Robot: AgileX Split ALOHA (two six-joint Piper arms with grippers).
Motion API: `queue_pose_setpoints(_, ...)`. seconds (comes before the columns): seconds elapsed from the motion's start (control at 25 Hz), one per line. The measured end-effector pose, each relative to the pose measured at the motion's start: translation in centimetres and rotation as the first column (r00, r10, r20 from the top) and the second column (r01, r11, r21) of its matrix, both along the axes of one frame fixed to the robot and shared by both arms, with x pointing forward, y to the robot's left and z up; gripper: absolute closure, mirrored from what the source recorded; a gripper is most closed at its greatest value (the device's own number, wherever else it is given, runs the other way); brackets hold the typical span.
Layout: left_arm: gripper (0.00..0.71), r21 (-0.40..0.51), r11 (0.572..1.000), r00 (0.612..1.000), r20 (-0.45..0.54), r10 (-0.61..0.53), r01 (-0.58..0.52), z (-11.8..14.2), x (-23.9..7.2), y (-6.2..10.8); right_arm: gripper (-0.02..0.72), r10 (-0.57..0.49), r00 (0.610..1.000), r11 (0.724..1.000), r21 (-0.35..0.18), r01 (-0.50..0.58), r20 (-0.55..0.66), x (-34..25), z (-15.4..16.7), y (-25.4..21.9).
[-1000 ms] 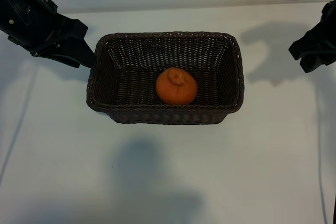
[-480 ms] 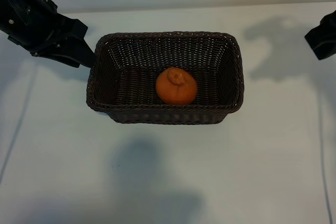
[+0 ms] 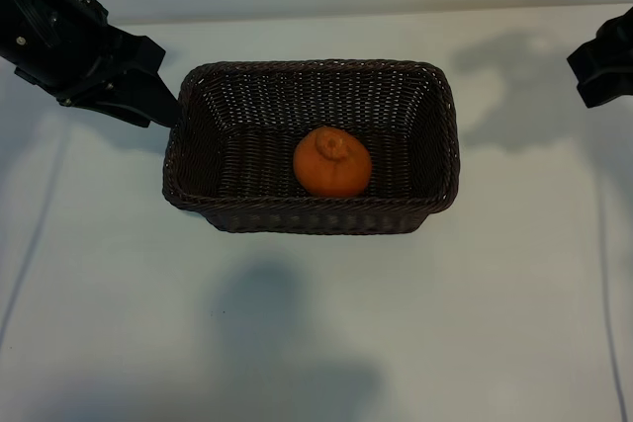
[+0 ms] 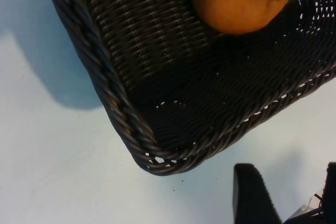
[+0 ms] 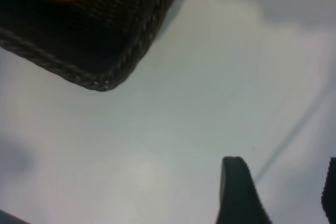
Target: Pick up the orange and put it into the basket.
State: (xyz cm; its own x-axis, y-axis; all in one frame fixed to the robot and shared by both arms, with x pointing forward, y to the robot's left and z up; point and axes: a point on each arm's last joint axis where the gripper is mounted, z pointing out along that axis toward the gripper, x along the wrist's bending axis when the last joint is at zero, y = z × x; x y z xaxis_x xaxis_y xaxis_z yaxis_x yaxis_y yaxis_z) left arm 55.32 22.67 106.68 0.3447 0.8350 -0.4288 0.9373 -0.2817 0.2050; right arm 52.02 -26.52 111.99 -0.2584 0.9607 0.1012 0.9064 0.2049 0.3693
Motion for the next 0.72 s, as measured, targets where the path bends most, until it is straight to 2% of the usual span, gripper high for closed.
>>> queue_pose_setpoints(0.16,0.330,0.000,1.000,1.000,0.000,0.000,0.000,0.00,0.00,0.00,0.307,-0.015,1.000,0.999,0.031,0.014,0.012,0.13,0.10,0.22)
queue_pose_setpoints(0.36,0.330,0.000,1.000,1.000,0.000,0.000,0.000,0.00,0.00,0.00,0.307,-0.020,1.000,0.999,0.039,0.019,0.022,0.22,0.15,0.26)
queue_pose_setpoints(0.72,0.330,-0.003,1.000,0.999,-0.016,0.029,-0.029,0.01,0.00,-0.02,0.307,-0.022,1.000,0.996,0.085,0.020,0.021,0.23,0.25,0.63)
